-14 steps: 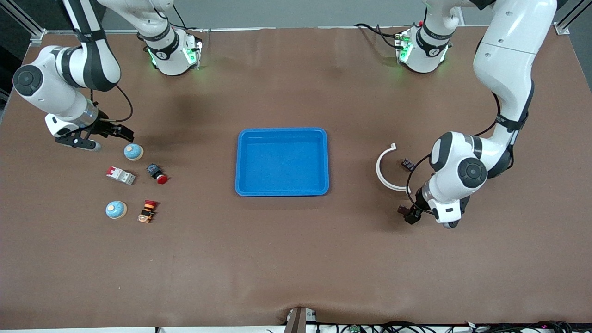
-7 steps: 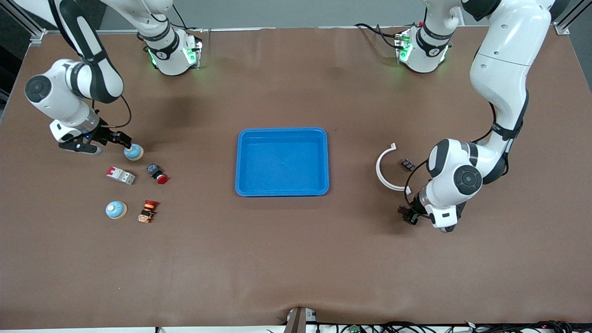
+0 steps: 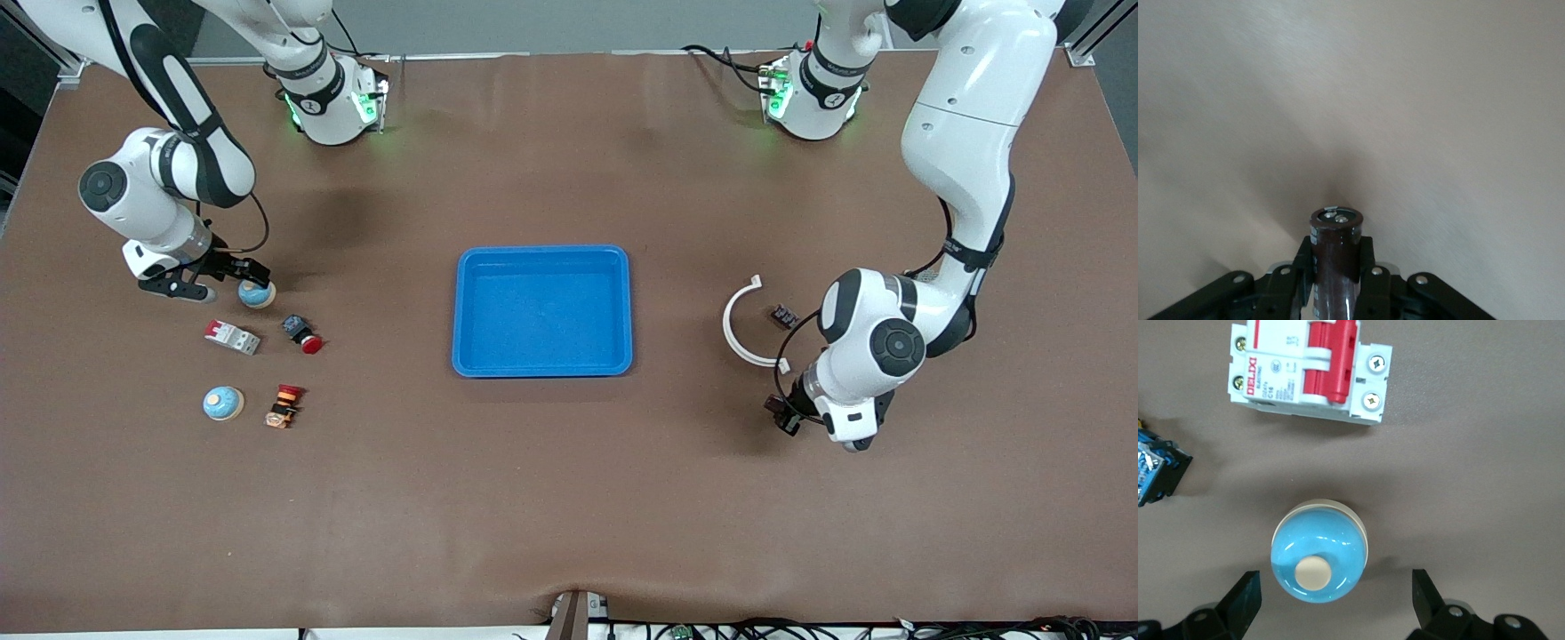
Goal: Place electrolytic capacitor and blue bell in tray
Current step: 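Grasp the capacitor with the left gripper while the right gripper grasps the bell, then open the left gripper over the tray while the right gripper carries the bell, then grasp another capacitor with the left gripper while the right gripper lowers the bell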
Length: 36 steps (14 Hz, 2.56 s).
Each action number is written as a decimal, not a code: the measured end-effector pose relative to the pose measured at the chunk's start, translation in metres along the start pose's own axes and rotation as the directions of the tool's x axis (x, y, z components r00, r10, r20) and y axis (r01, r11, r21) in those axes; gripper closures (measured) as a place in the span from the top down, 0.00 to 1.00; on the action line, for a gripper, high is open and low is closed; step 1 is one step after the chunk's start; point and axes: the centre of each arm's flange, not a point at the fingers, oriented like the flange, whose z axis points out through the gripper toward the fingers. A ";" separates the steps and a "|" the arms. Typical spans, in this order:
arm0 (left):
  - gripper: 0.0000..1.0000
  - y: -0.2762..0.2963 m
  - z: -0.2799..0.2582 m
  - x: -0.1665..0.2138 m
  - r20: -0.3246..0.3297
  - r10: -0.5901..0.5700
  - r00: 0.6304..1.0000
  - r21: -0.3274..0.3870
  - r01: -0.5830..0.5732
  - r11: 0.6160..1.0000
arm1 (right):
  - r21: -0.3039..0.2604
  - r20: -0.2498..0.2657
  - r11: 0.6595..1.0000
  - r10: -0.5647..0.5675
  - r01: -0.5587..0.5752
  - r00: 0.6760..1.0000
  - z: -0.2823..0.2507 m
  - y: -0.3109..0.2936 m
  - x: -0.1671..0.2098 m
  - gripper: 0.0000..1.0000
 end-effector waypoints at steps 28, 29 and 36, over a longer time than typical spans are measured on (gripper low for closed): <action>0.30 0.014 0.028 -0.410 -0.089 -0.108 0.990 0.205 0.124 0.971 | 0.115 0.366 0.931 0.285 -0.346 0.886 -0.137 -0.123 -0.023 0.66; 0.35 0.014 0.029 -0.407 -0.091 -0.112 0.990 0.206 0.128 0.970 | 0.094 0.363 0.921 0.322 -0.379 0.874 -0.139 -0.143 -0.025 0.66; 1.00 0.048 -0.039 -0.358 -0.102 -0.118 0.988 0.147 0.132 0.980 | 0.093 0.233 0.862 0.468 -0.499 0.852 -0.152 -0.291 -0.059 0.66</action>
